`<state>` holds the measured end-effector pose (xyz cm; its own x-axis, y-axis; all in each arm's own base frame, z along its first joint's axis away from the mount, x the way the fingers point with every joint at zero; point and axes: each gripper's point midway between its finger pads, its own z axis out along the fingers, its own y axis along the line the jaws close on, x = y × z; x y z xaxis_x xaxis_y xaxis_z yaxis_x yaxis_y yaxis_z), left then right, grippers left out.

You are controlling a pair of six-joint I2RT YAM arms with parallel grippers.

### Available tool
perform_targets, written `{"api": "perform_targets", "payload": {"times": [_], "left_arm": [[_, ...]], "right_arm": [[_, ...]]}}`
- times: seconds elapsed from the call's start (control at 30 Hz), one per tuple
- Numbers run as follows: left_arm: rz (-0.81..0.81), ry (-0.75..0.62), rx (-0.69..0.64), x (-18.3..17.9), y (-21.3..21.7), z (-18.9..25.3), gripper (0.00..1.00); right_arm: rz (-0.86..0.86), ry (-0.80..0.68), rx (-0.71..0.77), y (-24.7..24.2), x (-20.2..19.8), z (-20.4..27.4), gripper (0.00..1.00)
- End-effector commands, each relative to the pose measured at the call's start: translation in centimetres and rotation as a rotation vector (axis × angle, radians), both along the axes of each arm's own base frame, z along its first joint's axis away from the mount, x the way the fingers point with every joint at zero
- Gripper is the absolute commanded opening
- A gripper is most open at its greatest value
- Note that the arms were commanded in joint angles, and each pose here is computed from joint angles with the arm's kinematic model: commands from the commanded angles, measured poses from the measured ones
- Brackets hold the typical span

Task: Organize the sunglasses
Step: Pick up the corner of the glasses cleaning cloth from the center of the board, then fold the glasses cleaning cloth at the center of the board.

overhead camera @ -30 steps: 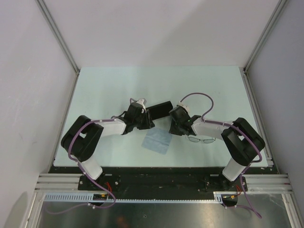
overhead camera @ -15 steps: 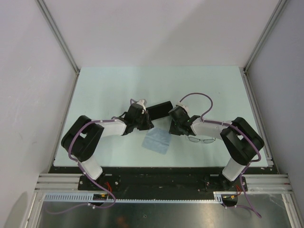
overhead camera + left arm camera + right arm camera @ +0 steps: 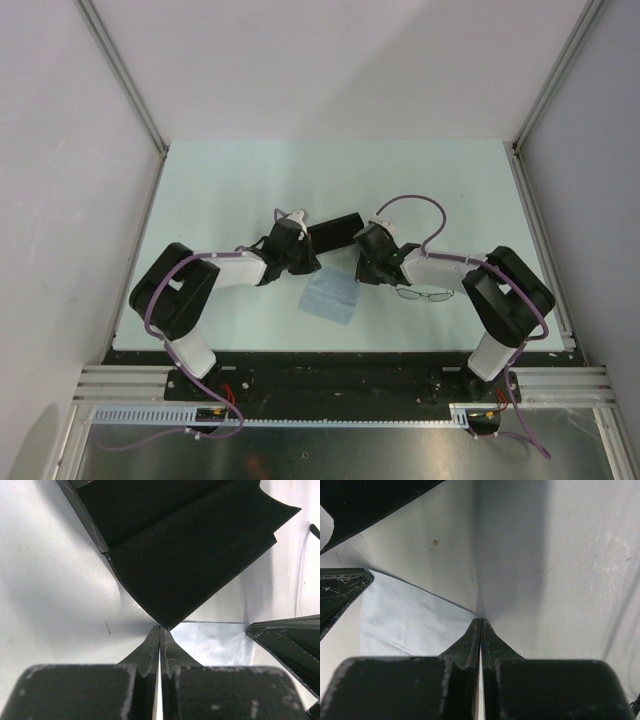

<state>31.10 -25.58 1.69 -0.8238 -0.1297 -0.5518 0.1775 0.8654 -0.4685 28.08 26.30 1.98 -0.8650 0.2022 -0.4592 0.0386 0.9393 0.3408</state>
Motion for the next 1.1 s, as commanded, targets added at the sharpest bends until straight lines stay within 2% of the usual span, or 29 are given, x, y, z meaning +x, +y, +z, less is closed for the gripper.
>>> {"api": "perform_targets", "payload": {"times": [0.0,0.33,1.07], "left_arm": [[-0.012,0.010,0.054,-0.9,0.9,-1.3,0.01],[-0.045,-0.048,0.043,-1.1,1.0,0.5,0.00],[-0.117,-0.159,-0.019,-1.3,0.3,3.8,0.00]], "right_arm": [[0.027,0.021,-0.105,-1.5,-1.0,-1.2,0.00],[0.065,-0.055,-0.061,-0.3,-0.4,1.8,0.00],[0.121,-0.135,-0.046,0.7,-0.7,4.5,0.00]]}}
